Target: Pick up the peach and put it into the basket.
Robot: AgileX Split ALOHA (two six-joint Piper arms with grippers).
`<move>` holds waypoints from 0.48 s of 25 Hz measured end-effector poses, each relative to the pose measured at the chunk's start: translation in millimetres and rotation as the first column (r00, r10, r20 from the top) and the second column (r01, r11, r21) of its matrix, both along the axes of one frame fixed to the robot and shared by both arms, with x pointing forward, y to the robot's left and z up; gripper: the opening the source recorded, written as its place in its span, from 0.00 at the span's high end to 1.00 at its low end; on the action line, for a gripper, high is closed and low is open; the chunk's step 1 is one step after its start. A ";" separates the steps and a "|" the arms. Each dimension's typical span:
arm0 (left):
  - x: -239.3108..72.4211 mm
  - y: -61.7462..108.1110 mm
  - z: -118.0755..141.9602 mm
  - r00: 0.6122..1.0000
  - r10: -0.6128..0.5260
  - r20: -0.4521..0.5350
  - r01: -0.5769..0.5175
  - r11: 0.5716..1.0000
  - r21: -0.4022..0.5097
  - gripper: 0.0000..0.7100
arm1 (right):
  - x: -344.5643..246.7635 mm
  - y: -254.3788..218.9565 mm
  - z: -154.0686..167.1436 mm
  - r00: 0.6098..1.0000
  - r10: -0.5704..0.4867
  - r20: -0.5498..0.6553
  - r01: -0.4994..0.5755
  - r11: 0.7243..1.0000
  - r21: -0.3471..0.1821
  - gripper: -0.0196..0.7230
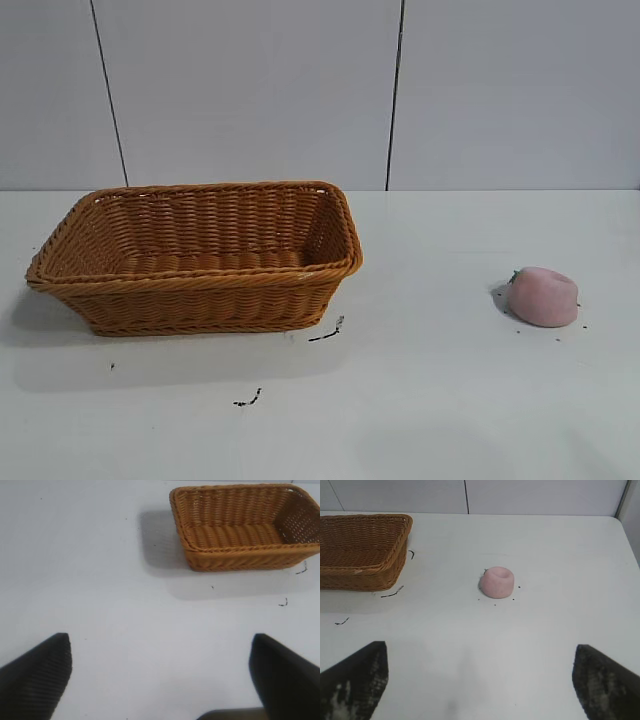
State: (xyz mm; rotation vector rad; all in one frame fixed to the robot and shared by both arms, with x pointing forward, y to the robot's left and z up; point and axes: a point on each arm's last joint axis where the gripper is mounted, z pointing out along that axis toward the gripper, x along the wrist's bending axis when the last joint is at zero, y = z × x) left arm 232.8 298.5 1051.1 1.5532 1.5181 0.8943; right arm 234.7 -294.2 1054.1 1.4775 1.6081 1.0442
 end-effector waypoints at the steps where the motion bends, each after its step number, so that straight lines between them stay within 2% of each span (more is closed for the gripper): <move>1: 0.0 0.0 0.0 1.000 0.000 0.000 0.000 1.000 0.000 0.02 | 0.0 0.0 0.0 1.000 0.000 0.000 0.000 1.000 0.000 0.04; 12: 0.0 0.0 0.0 1.000 0.000 0.000 0.000 1.000 0.000 0.02 | 2.7 -0.2 1.7 1.000 -0.002 -0.014 0.002 1.000 -0.004 0.04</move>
